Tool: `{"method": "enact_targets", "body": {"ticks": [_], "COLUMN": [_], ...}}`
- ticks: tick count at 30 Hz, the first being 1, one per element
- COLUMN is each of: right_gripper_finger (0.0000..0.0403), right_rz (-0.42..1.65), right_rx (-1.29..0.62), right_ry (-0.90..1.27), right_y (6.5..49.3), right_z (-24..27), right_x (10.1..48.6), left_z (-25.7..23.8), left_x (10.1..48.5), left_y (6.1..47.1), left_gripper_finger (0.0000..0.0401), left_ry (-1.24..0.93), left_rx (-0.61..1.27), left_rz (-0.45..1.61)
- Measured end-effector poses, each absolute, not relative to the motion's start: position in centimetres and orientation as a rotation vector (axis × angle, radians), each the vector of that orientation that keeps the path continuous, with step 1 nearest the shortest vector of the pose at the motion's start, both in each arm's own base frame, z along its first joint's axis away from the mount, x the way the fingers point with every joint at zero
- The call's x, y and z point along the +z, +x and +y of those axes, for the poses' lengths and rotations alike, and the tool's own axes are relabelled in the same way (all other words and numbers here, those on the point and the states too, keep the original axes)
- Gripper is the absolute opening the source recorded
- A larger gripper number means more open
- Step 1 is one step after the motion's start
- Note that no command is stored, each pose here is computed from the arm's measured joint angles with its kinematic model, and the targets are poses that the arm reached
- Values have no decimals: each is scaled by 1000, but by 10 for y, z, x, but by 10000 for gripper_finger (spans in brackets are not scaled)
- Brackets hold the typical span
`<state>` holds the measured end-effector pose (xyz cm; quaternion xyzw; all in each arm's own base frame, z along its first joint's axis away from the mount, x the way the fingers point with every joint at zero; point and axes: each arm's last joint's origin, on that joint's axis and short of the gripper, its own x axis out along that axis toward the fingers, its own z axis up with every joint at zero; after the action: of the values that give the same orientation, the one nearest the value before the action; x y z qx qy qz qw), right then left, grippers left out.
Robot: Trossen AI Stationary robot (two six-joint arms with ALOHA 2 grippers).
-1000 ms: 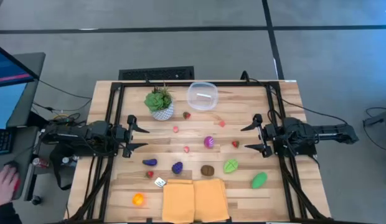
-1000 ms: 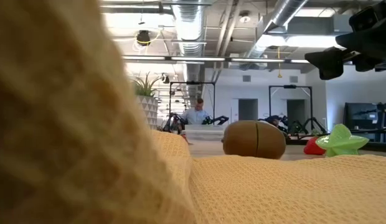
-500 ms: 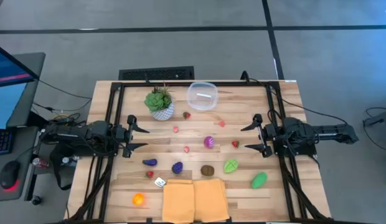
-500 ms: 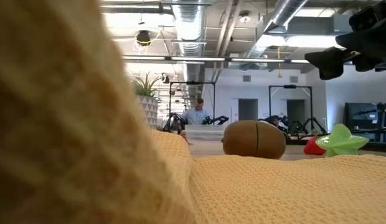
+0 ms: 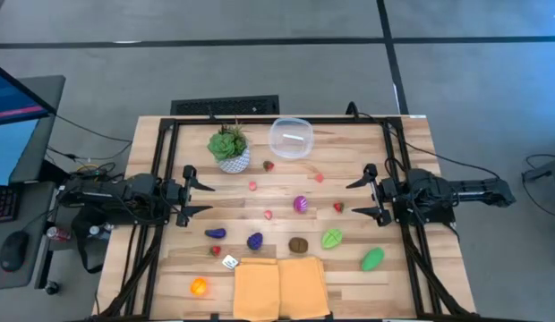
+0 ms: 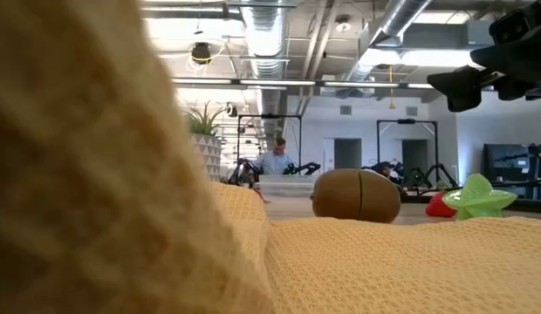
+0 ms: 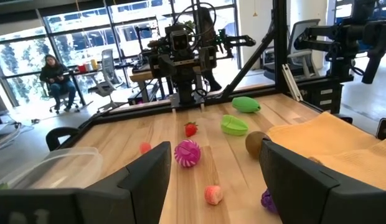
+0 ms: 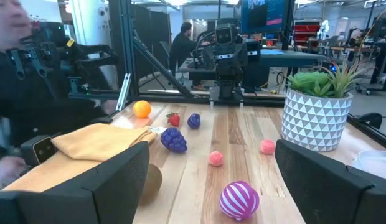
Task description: Pick and placing Produce into tupperware
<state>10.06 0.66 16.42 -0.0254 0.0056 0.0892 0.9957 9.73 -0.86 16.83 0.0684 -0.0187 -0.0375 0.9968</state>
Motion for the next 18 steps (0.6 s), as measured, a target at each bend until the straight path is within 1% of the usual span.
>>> {"method": "enact_targets", "body": {"ticks": [18], "right_gripper_finger": [372], "right_rz": [11], "right_rx": [179], "right_ry": [-51], "right_y": [101], "right_z": [7], "right_x": [164], "left_z": [-9], "left_x": [168], "left_y": [97], "left_gripper_finger": [233], "left_ry": [132], "left_rx": [-75], "left_rz": [-37]}}
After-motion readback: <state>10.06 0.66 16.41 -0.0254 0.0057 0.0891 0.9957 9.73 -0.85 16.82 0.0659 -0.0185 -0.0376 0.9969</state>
